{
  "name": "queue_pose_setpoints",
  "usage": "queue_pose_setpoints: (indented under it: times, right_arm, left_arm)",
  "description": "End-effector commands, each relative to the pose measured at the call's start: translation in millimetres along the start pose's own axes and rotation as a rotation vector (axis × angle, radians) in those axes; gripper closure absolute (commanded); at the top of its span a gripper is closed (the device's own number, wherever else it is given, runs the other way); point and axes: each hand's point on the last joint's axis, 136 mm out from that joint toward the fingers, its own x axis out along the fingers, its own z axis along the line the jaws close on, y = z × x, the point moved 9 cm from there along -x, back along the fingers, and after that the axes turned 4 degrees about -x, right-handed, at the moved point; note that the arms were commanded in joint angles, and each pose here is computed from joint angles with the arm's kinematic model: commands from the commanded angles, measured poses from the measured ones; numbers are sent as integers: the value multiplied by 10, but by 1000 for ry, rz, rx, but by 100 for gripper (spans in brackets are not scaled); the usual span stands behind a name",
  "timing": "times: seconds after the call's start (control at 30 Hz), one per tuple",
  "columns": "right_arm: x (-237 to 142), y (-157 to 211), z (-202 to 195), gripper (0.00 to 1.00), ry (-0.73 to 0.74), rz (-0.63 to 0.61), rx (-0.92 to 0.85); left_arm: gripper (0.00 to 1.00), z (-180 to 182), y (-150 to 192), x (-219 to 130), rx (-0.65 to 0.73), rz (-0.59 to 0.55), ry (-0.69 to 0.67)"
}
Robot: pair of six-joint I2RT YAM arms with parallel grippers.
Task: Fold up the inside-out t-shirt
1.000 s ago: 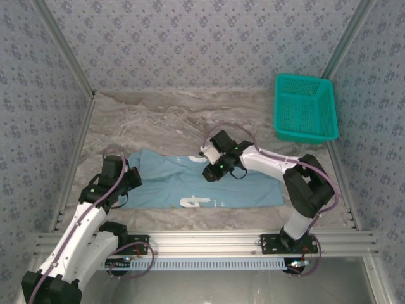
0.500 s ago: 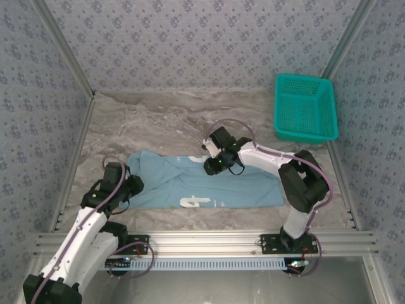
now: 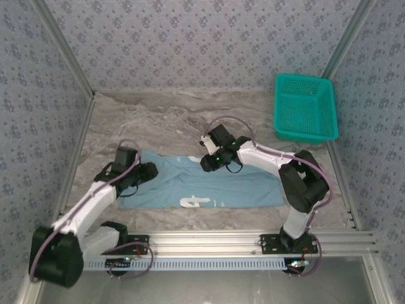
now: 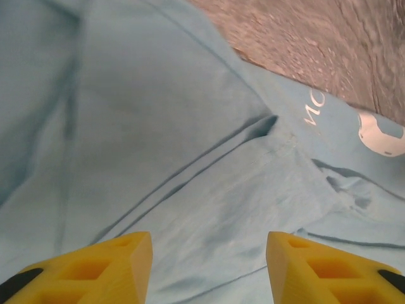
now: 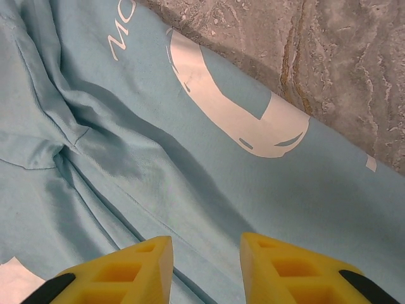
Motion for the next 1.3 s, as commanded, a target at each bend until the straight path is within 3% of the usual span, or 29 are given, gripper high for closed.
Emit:
queue_pose_setpoints:
  times: [0.0,0.37,0.63,0.87,1.27]
  right_arm:
    - [-71,-25,-69,65,15,-19,28]
    - [-127,62,-168,65,23,-16,52]
    - [-123,90,-202,65,25,-10,64]
    - [-143,95,-201,65,26,-14,64]
    - [-158,112,-210,65,37,-6,66]
  left_arm:
    - [47,-344,-228,117,184,-47,142]
    - [37,-464,-424,643,285,84,43]
    - [59,-465,-369,698,287,137,41]
    - [63,-401,-321,750,280,157,7]
    - [91,-460,-282,549,269,147,19]
